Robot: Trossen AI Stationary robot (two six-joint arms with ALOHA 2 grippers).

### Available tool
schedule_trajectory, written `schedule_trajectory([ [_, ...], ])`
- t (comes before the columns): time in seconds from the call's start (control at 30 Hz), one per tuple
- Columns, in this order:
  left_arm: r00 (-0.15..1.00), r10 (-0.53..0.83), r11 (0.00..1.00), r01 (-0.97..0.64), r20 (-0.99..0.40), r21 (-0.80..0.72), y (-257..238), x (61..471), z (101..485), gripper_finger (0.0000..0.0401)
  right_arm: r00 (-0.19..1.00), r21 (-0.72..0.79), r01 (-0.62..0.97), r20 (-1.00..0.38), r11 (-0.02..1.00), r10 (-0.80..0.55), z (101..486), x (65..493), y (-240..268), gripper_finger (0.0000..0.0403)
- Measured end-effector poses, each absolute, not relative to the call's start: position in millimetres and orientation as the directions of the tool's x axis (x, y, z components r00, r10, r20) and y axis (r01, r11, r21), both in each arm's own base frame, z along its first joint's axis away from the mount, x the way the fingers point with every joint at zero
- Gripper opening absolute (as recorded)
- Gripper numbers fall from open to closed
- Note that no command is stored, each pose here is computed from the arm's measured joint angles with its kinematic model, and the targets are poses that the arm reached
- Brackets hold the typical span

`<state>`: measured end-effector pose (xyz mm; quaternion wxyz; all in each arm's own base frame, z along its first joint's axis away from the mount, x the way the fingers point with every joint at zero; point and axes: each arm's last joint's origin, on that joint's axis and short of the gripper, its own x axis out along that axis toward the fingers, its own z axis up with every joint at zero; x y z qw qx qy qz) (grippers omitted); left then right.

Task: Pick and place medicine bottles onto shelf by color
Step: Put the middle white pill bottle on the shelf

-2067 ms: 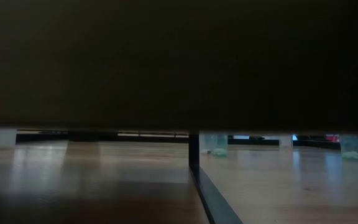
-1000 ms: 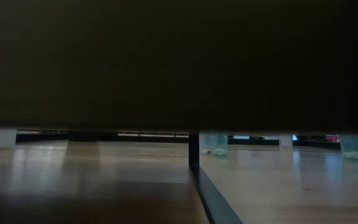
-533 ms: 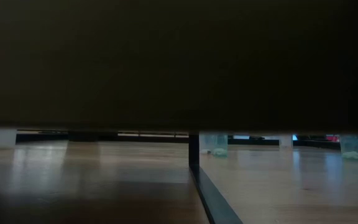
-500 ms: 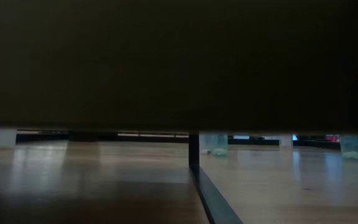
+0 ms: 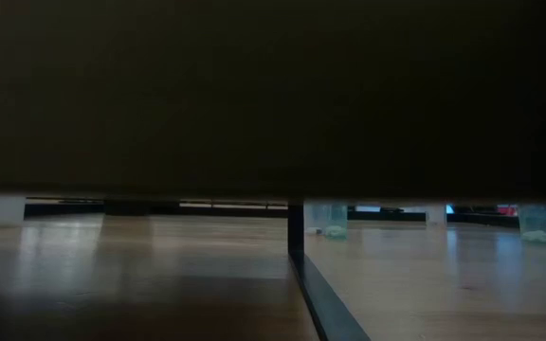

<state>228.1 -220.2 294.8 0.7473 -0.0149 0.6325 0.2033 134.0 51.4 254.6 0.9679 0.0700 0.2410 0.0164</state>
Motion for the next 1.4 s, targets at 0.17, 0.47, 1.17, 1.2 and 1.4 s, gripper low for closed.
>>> schedule_trajectory([
  [0.17,0.034,0.341,0.877,-0.371,-0.939,0.305,-193.8,243.6,276.8,0.0238,0.883,0.143,0.002,-0.464,0.990,0.065,254.6,134.0,51.4,0.0016],
  [0.47,0.018,0.366,0.875,-0.346,-0.930,0.338,-151.4,260.7,282.0,0.0238,0.883,0.143,0.002,-0.464,0.990,0.066,254.6,134.0,51.4,0.0016],
  [1.17,0.316,0.235,0.799,-0.602,-0.919,-0.003,-86.7,185.9,316.8,0.0238,0.883,0.143,0.002,-0.464,0.990,0.065,254.6,134.0,51.4,0.0016],
  [1.2,0.345,0.210,0.792,-0.608,-0.915,-0.047,-85.8,182.4,311.8,0.0238,0.883,0.144,0.002,-0.464,0.990,0.066,254.6,134.0,51.4,0.0016],
  [1.4,0.381,0.184,0.694,-0.703,-0.906,-0.154,-77.9,166.9,288.2,0.0238,0.883,0.144,0.002,-0.464,0.990,0.066,254.6,134.0,51.4,0.0016],
])
